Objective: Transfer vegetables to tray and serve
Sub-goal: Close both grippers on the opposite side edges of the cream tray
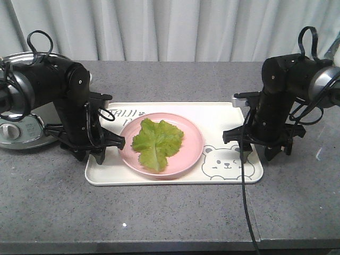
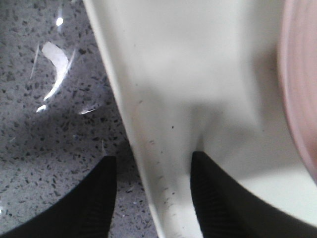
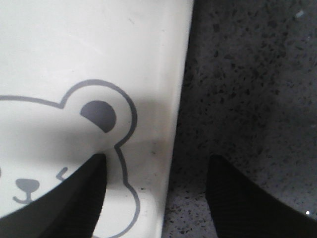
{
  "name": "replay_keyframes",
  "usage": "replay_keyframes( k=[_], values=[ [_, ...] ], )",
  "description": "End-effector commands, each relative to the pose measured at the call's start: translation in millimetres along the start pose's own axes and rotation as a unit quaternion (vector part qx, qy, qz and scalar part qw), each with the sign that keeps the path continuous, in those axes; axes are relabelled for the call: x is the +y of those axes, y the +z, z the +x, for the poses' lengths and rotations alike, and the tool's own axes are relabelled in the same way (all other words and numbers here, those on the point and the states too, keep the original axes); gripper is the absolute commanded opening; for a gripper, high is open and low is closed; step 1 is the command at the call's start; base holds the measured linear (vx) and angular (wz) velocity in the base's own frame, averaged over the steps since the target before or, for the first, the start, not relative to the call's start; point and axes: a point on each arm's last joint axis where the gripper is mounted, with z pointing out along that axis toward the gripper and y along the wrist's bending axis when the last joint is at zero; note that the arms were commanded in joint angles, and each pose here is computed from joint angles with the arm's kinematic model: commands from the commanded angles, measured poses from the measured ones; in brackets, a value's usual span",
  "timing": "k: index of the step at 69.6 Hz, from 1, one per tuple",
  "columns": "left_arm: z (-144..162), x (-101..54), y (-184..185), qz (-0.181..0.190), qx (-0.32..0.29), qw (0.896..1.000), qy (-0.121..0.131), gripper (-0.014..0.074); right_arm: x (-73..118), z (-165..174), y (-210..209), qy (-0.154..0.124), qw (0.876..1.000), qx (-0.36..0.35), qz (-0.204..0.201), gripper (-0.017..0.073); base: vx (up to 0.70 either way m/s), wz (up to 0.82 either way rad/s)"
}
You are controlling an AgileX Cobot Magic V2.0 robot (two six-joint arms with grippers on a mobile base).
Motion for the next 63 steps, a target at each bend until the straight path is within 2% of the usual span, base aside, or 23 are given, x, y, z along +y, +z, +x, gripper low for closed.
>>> replay_keyframes(
  k=[1, 10, 14, 21, 32, 39, 51, 63],
  values=[
    [6.9, -0.9, 1.9, 0.013, -0.004, 1.000, -0.004, 0.0342, -2.1, -2.9, -18.1, -0.002, 0.999, -0.037, 0.003, 0.0427, 0.00, 0.00],
    [13.8, -3.6, 16.3, 0.031, 0.003, 0.999, -0.007, 0.0300, -1.6, -3.1, -17.0, -0.001, 0.999, -0.035, 0.000, 0.0397, 0.00, 0.00],
    [16.5, -4.7, 21.4, 0.039, 0.005, 0.999, -0.005, 0.0254, -1.5, -3.0, -17.0, -0.001, 0.999, -0.035, 0.000, 0.0365, 0.00, 0.00],
    [17.7, -6.7, 24.2, 0.050, 0.006, 0.999, 0.002, 0.0158, -1.0, -2.1, -16.9, -0.004, 1.000, -0.030, -0.003, 0.0274, 0.00, 0.00],
    [17.6, -8.9, 23.9, 0.062, 0.006, 0.998, -0.004, -0.0001, 0.5, -1.7, -16.9, -0.018, 0.999, -0.028, -0.010, 0.0078, 0.00, 0.00],
    [17.7, -10.0, 23.7, 0.068, 0.007, 0.998, -0.006, -0.0008, 1.6, -1.8, -16.9, -0.022, 0.999, -0.028, -0.017, -0.0017, 0.00, 0.00],
    [18.4, -12.2, 21.4, 0.082, 0.006, 0.997, 0.008, -0.0008, 1.6, -1.9, -18.4, -0.022, 0.999, -0.032, -0.017, -0.0010, 0.00, 0.00],
    [17.6, -13.3, 13.3, 0.091, -0.011, 0.996, 0.004, -0.0008, 1.0, -0.9, -29.5, -0.024, 0.998, -0.055, -0.016, -0.0010, 0.00, 0.00]
  ],
)
